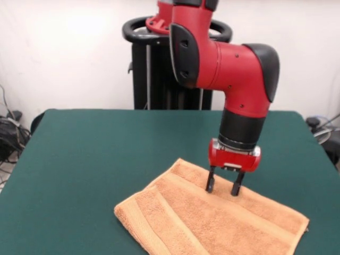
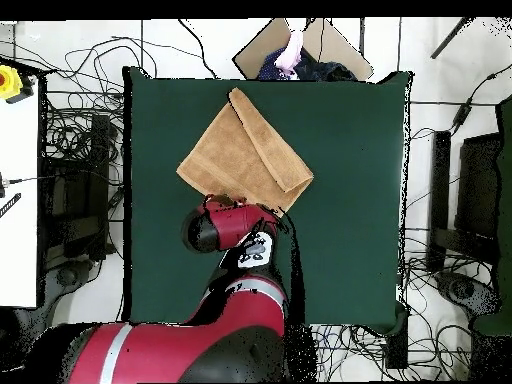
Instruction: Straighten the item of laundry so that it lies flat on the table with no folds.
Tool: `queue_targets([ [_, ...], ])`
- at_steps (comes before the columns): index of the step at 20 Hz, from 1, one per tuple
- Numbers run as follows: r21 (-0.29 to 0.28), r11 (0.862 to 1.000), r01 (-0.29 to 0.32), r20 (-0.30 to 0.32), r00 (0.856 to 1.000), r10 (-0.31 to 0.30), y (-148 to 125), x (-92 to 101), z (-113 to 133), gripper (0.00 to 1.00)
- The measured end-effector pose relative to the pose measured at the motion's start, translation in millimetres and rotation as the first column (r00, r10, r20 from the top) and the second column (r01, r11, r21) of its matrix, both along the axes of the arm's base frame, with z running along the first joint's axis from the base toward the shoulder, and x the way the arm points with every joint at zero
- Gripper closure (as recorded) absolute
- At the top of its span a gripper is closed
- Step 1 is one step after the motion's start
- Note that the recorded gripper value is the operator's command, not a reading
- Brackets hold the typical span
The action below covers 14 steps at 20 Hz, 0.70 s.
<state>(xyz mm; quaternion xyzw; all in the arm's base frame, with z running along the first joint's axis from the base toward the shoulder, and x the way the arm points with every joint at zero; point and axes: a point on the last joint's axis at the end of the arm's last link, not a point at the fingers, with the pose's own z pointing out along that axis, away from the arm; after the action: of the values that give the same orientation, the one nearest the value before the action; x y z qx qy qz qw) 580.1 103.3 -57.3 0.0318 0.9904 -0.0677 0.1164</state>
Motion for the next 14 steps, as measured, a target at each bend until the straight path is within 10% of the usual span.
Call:
queue_targets([
  [14, 0.081, 0.993, 0.09, -0.071, 0.994, -0.085, -12, 17.3, 0, 0.0],
])
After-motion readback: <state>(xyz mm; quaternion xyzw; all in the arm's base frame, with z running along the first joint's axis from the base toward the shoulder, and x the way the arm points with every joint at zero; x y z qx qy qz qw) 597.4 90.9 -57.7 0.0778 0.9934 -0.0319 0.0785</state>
